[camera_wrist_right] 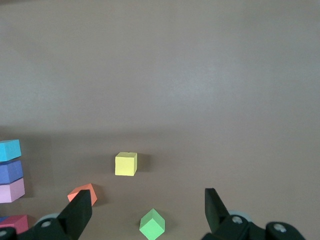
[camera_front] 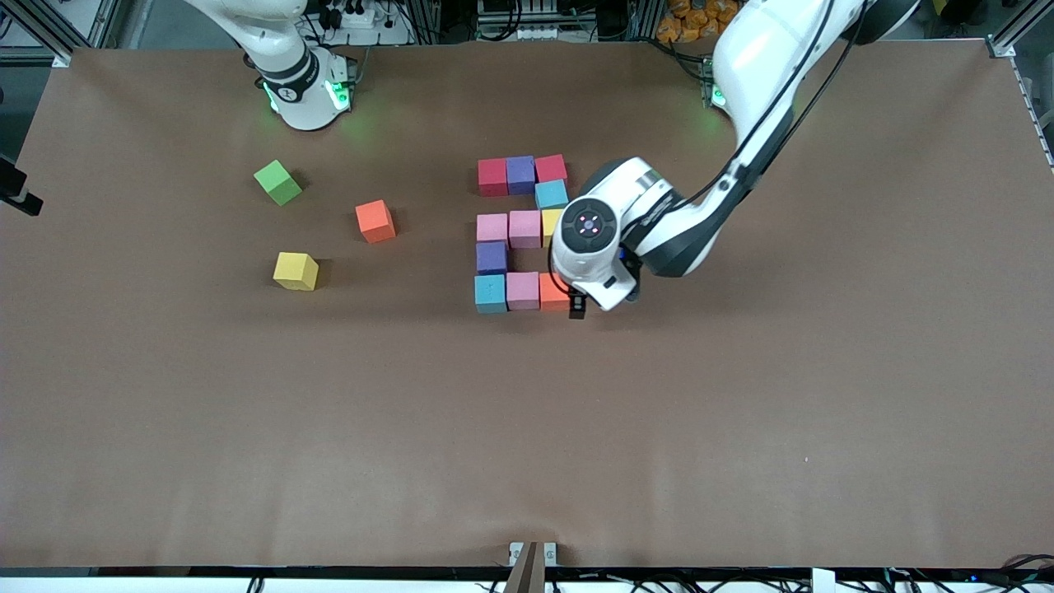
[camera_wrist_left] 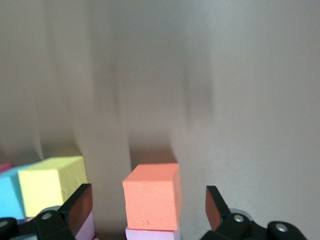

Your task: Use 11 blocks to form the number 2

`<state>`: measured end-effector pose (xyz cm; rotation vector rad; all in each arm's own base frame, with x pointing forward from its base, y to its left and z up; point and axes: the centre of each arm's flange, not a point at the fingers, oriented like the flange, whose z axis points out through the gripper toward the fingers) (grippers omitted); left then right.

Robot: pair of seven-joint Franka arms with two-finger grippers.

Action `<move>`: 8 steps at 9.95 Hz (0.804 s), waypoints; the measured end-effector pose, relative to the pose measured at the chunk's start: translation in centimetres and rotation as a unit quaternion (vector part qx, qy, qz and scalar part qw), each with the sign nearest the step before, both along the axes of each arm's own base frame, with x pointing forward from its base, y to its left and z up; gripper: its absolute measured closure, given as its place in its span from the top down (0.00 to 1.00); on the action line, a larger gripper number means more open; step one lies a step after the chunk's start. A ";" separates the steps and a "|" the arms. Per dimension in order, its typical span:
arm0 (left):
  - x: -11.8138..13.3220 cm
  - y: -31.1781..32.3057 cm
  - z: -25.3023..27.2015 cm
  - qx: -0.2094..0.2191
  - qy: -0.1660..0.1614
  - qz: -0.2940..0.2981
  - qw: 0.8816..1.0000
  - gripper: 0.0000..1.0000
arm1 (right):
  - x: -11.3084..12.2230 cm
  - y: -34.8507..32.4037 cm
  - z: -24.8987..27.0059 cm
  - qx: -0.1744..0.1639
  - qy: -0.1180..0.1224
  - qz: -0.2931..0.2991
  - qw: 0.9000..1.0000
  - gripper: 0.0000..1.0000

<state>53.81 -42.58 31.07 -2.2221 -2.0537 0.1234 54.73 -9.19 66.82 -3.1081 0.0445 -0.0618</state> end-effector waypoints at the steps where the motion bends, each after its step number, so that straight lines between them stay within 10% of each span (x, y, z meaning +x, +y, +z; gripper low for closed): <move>1: 1.7 2.7 2.7 -0.001 -0.011 -0.013 1.000 1.00 | 0.0 0.0 0.0 0.000 0.000 0.000 1.000 1.00; 5: 10.1 18.5 9.8 -0.015 -0.057 -0.077 0.995 1.00 | 0.0 0.0 0.0 0.000 -0.001 0.000 1.000 1.00; 8: 11.3 24.9 15.0 -0.012 -0.078 -0.167 0.983 1.00 | 0.0 0.0 0.1 0.000 -0.001 0.000 1.000 1.00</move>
